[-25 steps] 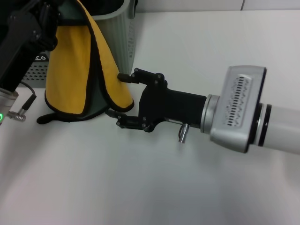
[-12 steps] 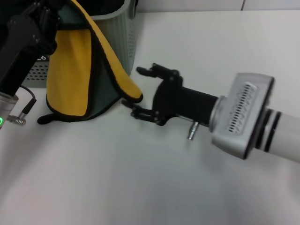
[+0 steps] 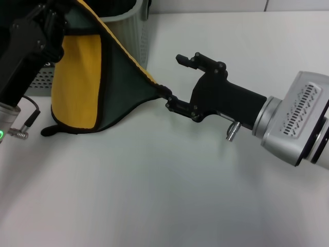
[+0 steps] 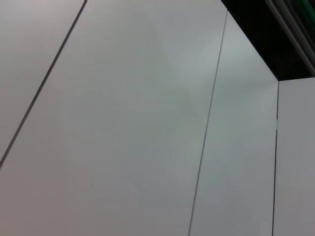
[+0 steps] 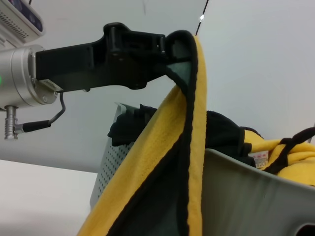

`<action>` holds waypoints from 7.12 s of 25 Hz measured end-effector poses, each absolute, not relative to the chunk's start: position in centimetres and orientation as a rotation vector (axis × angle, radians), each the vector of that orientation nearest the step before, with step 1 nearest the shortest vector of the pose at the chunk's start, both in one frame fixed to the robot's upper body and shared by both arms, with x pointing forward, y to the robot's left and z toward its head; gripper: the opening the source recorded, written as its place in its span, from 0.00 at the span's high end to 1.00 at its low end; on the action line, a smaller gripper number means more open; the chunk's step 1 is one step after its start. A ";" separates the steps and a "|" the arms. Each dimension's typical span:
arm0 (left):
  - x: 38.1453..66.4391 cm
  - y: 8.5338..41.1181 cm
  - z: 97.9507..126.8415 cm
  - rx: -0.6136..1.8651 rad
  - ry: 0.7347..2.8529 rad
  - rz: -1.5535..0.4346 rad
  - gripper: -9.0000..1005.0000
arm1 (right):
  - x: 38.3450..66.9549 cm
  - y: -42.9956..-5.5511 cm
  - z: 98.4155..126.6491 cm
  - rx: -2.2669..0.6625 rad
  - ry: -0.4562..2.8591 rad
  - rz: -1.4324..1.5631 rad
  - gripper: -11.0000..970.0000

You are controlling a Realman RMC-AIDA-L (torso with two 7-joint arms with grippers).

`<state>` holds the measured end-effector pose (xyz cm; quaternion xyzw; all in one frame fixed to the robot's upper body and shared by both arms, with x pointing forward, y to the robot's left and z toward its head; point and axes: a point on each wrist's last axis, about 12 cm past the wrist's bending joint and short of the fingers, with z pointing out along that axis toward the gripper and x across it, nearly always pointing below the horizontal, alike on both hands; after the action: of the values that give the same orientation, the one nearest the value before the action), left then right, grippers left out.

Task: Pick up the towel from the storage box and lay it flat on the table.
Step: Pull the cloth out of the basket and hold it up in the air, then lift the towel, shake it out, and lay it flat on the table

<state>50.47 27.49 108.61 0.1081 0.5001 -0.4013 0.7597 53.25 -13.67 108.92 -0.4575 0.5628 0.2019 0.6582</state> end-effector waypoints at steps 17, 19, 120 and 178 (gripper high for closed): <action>50.6 27.3 108.7 0.248 1.085 -0.881 0.97 | 53.7 -14.1 107.6 -1.077 1.308 0.462 0.78; 50.6 27.2 108.7 0.253 1.088 -0.887 0.97 | 53.9 -13.9 107.7 -1.086 1.304 0.466 0.80; 51.3 27.8 109.0 0.510 1.247 -0.851 0.95 | 49.5 -14.2 107.5 -1.282 1.078 0.440 0.53; 48.4 30.0 111.4 0.935 1.395 -0.881 0.96 | 55.8 -20.7 117.4 -0.865 1.106 0.481 0.98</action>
<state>48.41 29.97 111.42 0.4005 0.5977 -0.3776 0.5829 55.79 -20.65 117.44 -0.3939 0.5036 0.2189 0.7371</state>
